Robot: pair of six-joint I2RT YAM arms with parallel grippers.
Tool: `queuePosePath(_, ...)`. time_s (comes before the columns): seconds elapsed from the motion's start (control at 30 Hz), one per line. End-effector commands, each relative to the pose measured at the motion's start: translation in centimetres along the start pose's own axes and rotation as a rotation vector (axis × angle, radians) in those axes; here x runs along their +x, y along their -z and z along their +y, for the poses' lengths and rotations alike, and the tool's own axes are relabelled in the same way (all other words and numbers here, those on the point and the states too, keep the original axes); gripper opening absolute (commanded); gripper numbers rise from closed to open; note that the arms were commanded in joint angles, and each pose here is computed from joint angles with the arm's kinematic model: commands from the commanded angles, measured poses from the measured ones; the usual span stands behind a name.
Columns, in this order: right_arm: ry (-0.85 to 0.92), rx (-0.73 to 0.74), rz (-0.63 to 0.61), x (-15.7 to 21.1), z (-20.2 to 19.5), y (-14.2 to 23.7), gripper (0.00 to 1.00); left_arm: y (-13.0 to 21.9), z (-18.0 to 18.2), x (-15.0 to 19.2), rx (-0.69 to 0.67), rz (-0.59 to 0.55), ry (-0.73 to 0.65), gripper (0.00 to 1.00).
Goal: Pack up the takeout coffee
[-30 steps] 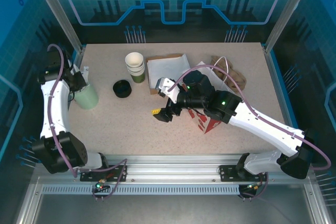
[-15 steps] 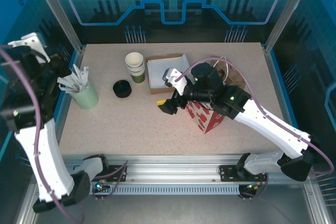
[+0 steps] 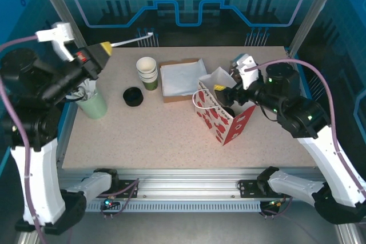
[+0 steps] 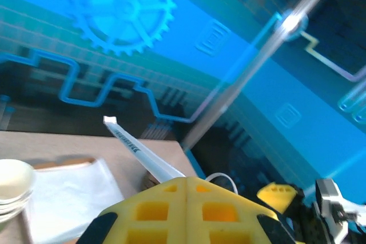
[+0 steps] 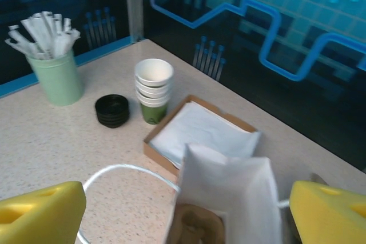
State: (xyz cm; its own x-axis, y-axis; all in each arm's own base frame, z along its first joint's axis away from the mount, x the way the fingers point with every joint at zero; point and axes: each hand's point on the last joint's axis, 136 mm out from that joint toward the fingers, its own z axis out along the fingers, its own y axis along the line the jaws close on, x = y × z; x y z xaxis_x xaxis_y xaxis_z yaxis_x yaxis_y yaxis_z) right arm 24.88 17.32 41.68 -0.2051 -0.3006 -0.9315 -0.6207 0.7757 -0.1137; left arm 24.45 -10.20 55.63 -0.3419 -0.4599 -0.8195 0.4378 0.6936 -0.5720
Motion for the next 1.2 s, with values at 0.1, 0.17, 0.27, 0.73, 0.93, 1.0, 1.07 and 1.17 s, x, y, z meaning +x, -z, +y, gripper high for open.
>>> queuePosePath(0.1,-0.054,0.123,0.094,2.2,-2.6,2.2,0.93,-7.0,-3.2,5.5,0.141,0.228,-0.034,0.00)
queuePosePath(0.17,-0.060,0.145,0.105,2.6,-3.1,2.5,0.93,-8.4,-4.3,7.2,0.168,0.289,-0.071,0.00)
queuePosePath(0.27,-0.067,0.176,0.126,3.1,-3.7,3.1,0.93,-10.2,-5.2,10.1,0.185,0.381,-0.095,0.00)
queuePosePath(0.73,-0.108,0.199,0.179,4.9,-4.5,1.8,0.93,-19.9,-0.2,21.3,0.060,0.657,-0.098,0.00)
queuePosePath(0.93,-0.139,0.254,0.185,5.6,-5.9,1.1,0.93,-23.3,1.9,24.3,0.025,0.714,-0.108,0.15)
queuePosePath(1.0,-0.154,0.254,0.173,5.3,-6.2,1.3,0.93,-23.5,1.6,23.9,0.038,0.706,-0.122,0.26)
queuePosePath(1.07,-0.166,0.214,0.154,4.7,-5.7,1.3,0.93,-23.3,1.2,22.8,0.055,0.683,-0.137,0.39)
queuePosePath(1.17,-0.168,0.061,0.093,3.0,-3.2,0.7,0.89,-22.3,1.5,19.9,0.057,0.615,-0.137,0.45)
